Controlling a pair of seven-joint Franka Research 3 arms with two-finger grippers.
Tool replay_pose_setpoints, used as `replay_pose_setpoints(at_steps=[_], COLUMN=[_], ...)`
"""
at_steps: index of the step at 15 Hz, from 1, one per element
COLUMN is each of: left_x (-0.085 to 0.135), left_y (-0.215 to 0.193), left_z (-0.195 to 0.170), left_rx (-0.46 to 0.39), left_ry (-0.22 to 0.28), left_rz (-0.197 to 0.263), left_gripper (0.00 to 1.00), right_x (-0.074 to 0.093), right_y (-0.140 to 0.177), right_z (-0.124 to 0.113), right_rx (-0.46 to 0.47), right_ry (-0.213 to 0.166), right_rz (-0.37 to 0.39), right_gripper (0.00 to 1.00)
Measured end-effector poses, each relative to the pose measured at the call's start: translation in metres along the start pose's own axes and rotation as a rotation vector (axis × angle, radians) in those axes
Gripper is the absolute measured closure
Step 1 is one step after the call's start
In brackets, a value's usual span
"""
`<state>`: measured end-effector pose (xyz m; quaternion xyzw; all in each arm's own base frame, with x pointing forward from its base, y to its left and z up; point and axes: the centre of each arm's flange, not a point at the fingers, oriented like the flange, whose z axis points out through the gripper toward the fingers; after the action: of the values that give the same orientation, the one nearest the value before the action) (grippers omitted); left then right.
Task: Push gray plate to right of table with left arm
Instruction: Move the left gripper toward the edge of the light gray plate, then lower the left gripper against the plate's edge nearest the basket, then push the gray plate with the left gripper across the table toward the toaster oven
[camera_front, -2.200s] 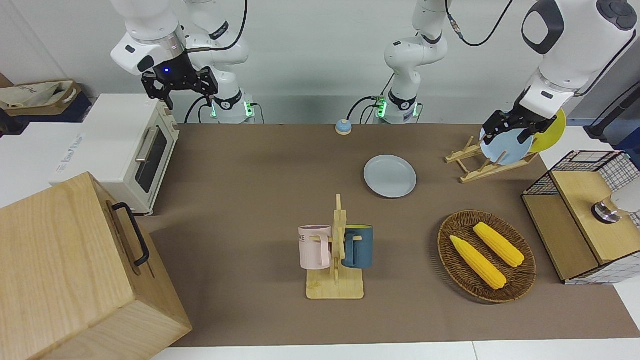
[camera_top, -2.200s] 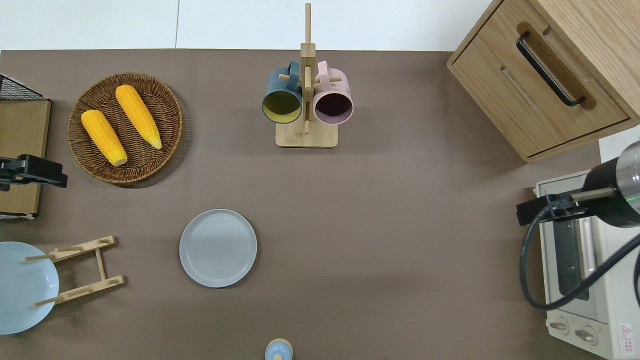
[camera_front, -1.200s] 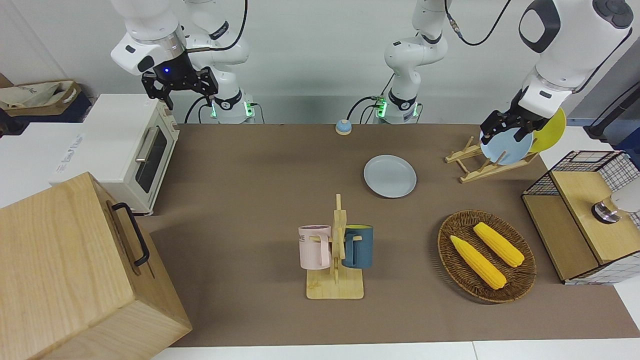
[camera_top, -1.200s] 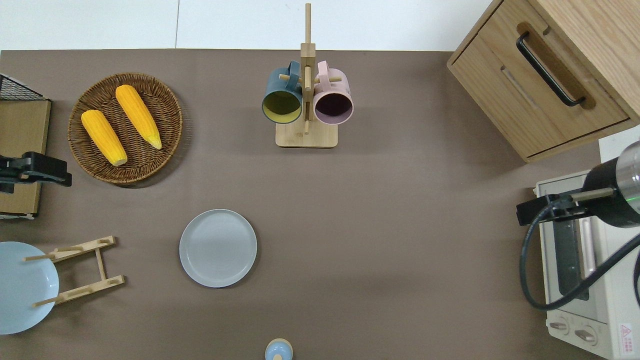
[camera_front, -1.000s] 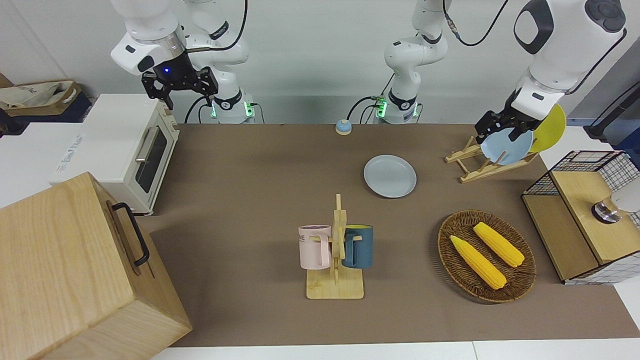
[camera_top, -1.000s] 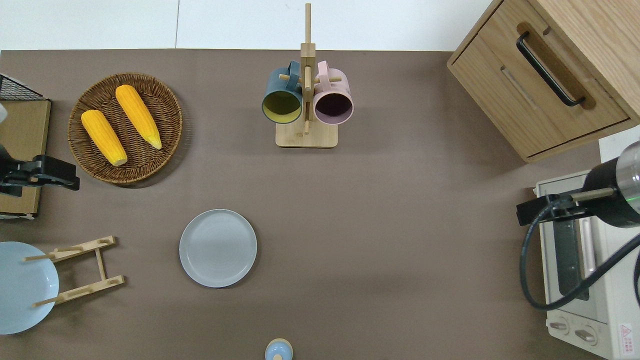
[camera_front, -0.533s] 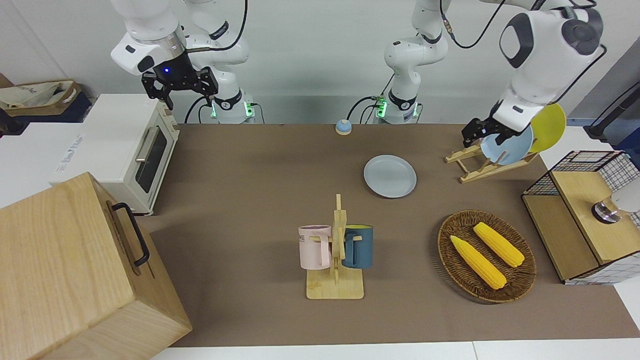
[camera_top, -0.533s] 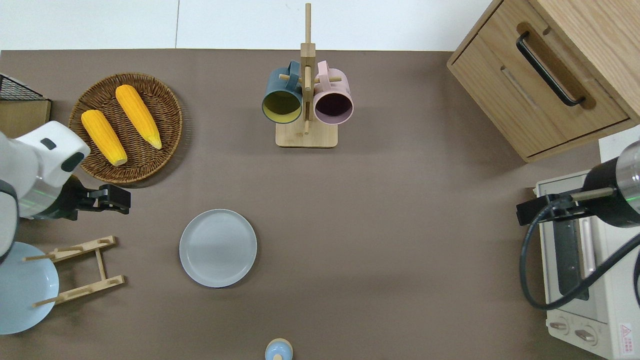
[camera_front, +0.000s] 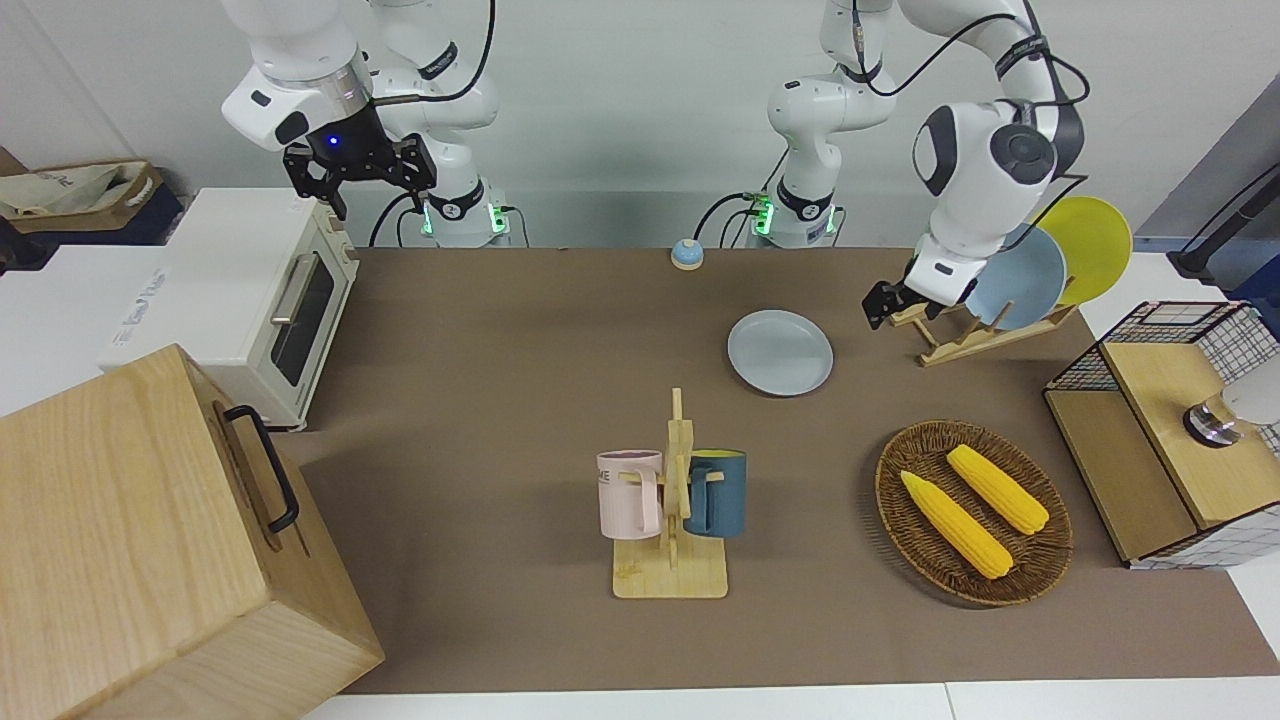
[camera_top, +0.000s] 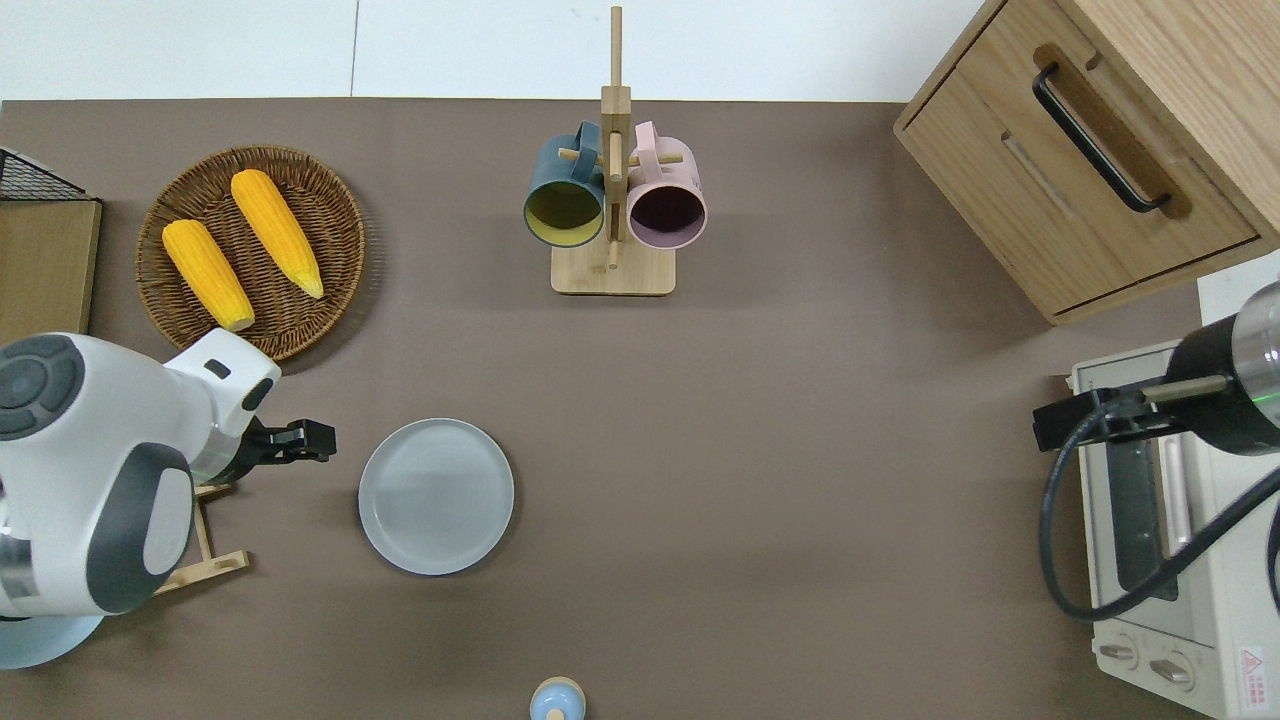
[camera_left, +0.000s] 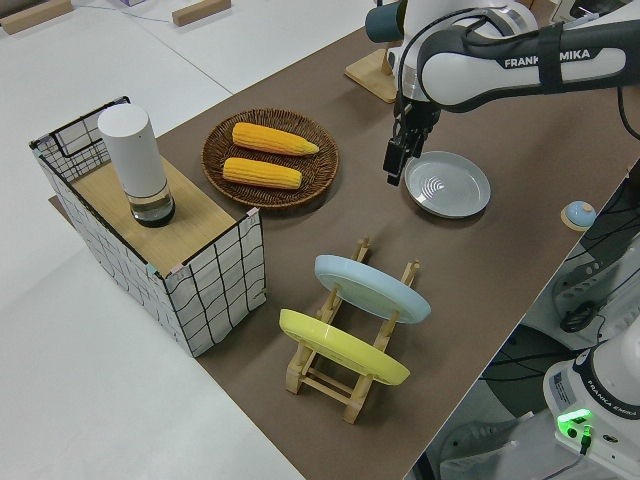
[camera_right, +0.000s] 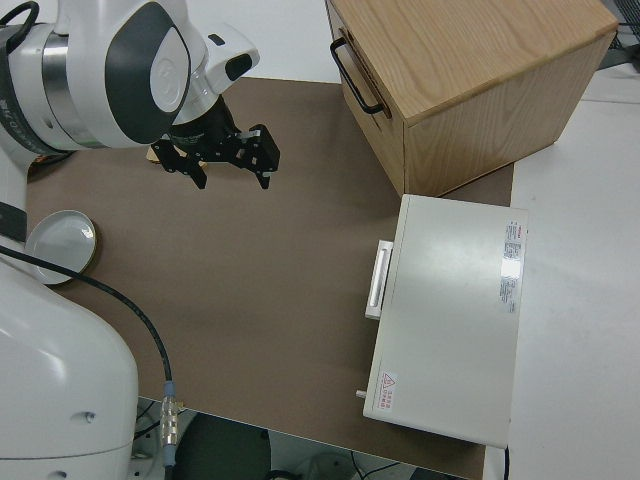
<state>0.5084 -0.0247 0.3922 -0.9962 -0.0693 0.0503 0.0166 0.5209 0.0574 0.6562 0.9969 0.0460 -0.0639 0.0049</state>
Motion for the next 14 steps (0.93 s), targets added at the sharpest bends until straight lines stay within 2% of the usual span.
replay_pose_setpoints(at_steps=[4, 6, 12, 14], left_x=[-0.018, -0.027, -0.042, -0.048], left_y=[0.017, 0.027, 0.035, 0.037], left_z=[0.046, 0.061, 0.086, 0.096], left_rx=[-0.011, -0.01, -0.013, -0.015], left_ry=[0.04, 0.045, 0.059, 0.063], left_rz=[-0.019, -0.02, -0.013, -0.029], left_gripper=[0.0, 0.0, 0.0, 0.03], right_x=[0.0, 0.0, 0.0, 0.0], right_y=[0.0, 0.0, 0.0, 0.0], right_z=[0.0, 0.0, 0.0, 0.0], right_rx=[0.0, 0.0, 0.0, 0.0], right_ry=[0.0, 0.0, 0.0, 0.0], right_rz=[0.0, 0.0, 0.0, 0.0], right_gripper=[0.01, 0.01, 0.01, 0.01])
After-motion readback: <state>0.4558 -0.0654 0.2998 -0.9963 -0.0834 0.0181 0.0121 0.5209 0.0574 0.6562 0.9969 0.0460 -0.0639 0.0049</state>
